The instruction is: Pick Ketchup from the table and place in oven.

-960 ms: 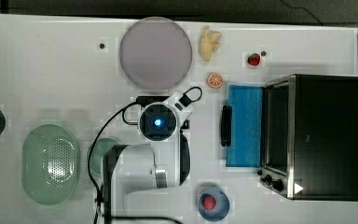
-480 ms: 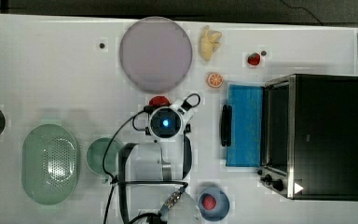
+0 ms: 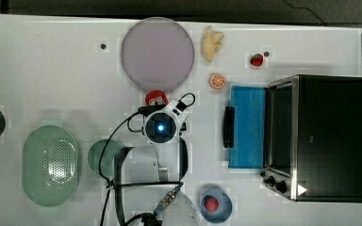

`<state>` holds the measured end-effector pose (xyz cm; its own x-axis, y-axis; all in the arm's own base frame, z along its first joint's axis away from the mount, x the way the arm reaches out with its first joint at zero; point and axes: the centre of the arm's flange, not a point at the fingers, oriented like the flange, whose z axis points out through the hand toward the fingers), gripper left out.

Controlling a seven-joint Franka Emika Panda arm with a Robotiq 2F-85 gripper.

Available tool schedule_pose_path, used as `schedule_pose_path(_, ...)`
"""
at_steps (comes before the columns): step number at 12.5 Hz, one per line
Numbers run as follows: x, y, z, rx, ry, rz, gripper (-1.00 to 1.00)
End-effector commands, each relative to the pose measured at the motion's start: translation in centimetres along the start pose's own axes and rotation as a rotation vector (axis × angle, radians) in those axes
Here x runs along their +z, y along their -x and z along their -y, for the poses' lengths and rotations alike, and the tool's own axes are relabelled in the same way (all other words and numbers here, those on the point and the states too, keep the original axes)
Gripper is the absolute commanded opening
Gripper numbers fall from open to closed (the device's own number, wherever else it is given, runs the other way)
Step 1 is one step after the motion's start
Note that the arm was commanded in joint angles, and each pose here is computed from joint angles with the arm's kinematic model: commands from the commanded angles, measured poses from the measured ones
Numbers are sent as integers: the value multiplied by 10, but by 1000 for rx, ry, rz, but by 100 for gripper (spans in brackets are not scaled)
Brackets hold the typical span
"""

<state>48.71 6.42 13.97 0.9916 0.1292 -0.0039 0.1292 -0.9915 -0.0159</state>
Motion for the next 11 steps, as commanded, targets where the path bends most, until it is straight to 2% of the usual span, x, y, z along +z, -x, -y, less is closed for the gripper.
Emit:
schedule_pose_path(1,-29,-14,-10,-16,8,-66,21)
schedule_pose_path(3,-62,-17,-14,-6,15,-69,21)
schedule_pose_path(7,-159,-7,-21,-9,43,2,21)
schedule_pose_path(9,-203,0,-31,-3,108,13,21)
schedule_pose_path(11,-228,5,-43,55,210,22,21)
